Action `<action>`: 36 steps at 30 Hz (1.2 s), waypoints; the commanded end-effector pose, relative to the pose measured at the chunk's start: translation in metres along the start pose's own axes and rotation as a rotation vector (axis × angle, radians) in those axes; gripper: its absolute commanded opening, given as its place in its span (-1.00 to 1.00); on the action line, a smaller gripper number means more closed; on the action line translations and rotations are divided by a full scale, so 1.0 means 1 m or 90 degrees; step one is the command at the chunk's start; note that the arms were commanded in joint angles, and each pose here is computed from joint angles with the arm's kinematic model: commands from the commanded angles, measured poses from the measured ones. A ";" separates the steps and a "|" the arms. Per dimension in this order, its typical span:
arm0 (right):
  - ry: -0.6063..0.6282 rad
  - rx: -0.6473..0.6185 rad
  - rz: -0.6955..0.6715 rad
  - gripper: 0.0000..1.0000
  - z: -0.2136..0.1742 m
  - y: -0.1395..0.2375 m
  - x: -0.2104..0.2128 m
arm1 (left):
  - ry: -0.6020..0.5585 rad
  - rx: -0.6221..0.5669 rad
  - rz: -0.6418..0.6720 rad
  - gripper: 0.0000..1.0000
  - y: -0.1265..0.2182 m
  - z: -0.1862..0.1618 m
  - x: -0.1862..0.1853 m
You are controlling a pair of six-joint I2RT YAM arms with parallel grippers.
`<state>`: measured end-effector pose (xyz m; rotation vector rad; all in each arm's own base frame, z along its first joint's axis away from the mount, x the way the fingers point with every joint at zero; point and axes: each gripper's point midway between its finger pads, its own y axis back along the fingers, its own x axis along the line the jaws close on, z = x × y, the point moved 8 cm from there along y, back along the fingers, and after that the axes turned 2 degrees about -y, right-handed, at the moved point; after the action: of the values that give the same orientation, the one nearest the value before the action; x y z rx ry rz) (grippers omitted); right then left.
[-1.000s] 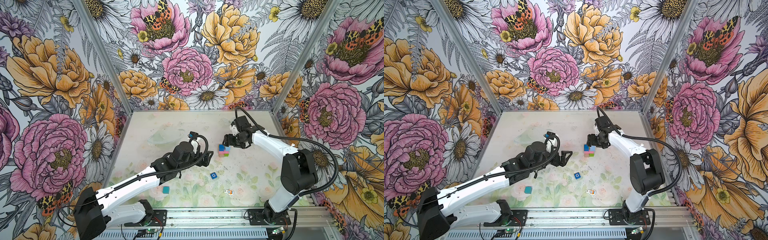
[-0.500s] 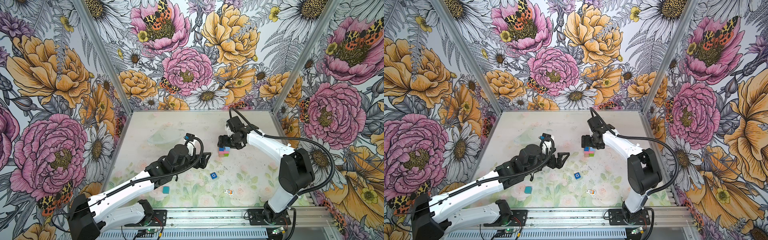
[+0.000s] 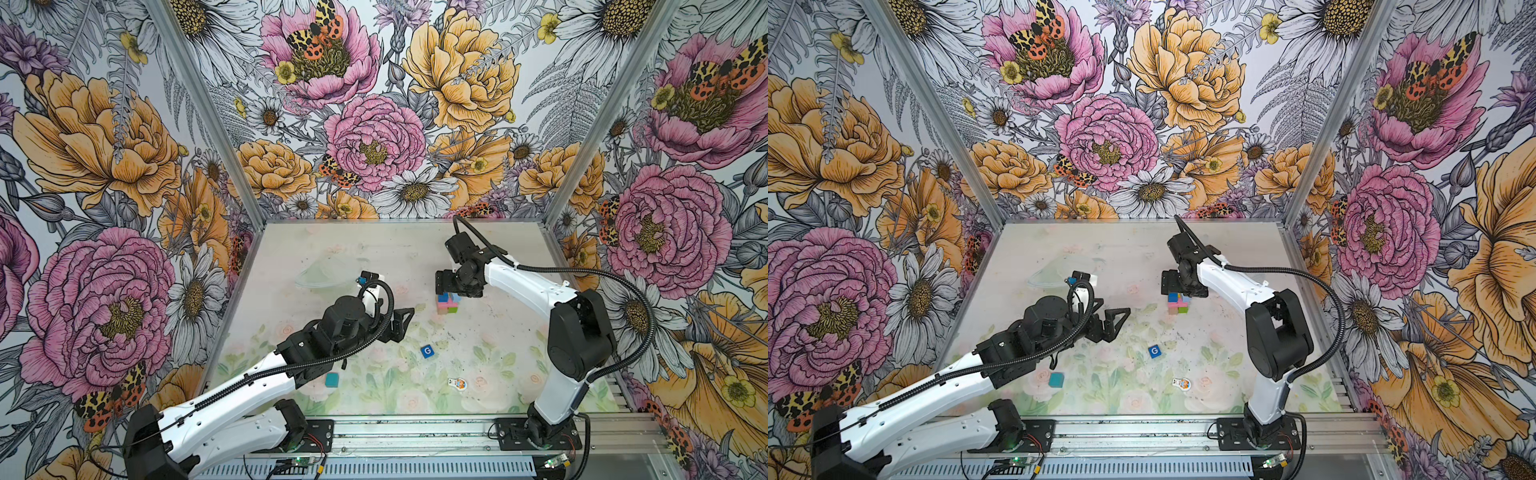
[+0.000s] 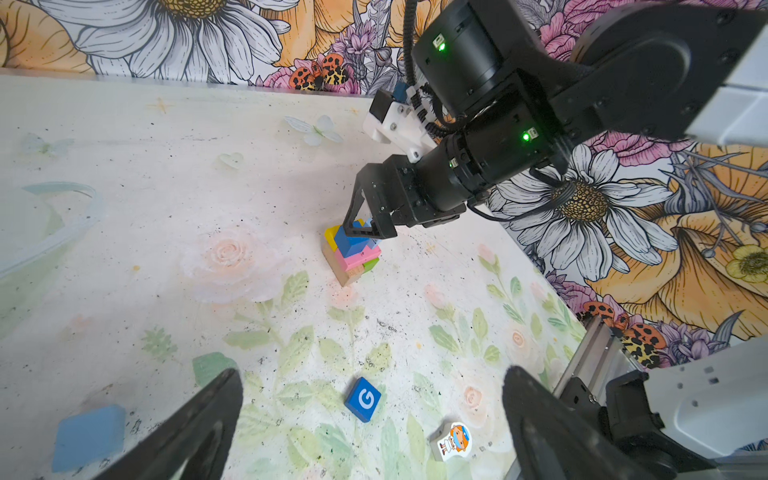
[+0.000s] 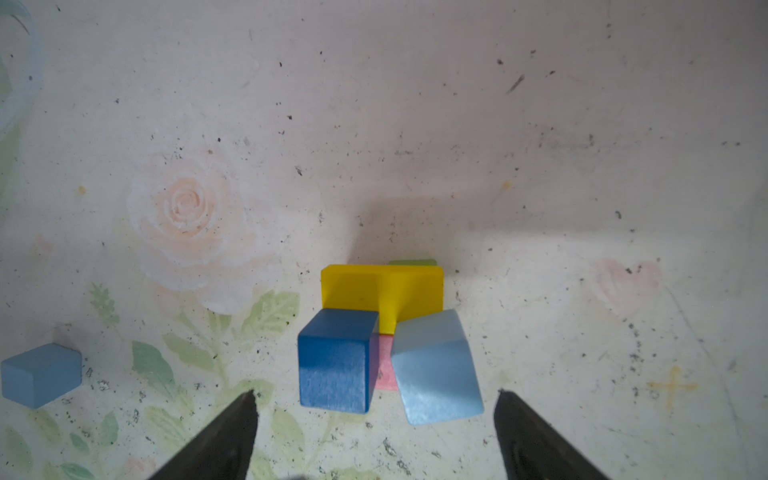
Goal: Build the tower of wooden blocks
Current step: 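Open the right gripper to release the light-blue cube on the stack, then raise the open right gripper up and away from the block stack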
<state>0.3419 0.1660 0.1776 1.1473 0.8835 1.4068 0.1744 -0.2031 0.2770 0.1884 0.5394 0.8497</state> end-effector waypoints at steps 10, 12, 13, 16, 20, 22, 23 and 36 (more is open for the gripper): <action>-0.004 0.011 -0.001 0.81 0.006 -0.008 0.009 | -0.010 -0.006 0.022 0.98 0.005 -0.004 0.013; 0.000 0.012 0.005 0.80 0.006 -0.007 0.012 | -0.009 -0.009 0.023 0.98 0.005 -0.003 0.014; 0.002 0.012 0.009 0.80 0.006 -0.007 0.014 | -0.009 -0.007 0.023 0.98 0.005 -0.004 0.015; 0.005 0.012 0.015 0.78 0.008 -0.006 0.018 | -0.007 -0.008 0.023 0.97 0.005 -0.005 0.015; 0.007 0.015 0.013 0.76 0.008 -0.008 0.020 | -0.006 -0.009 0.024 0.97 0.007 -0.007 0.017; 0.006 0.017 0.007 0.75 0.007 -0.009 0.019 | -0.005 -0.011 0.026 0.98 0.009 -0.007 0.018; 0.007 0.018 0.003 0.75 0.006 -0.009 0.019 | -0.005 -0.012 0.025 0.98 0.010 -0.007 0.018; 0.009 0.023 -0.035 0.71 0.006 -0.011 0.014 | 0.000 -0.018 0.026 0.98 0.015 -0.009 0.022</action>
<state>0.3460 0.1781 0.1714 1.1577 0.9419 1.3786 0.1722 -0.1811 0.2689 0.1686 0.5406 0.8945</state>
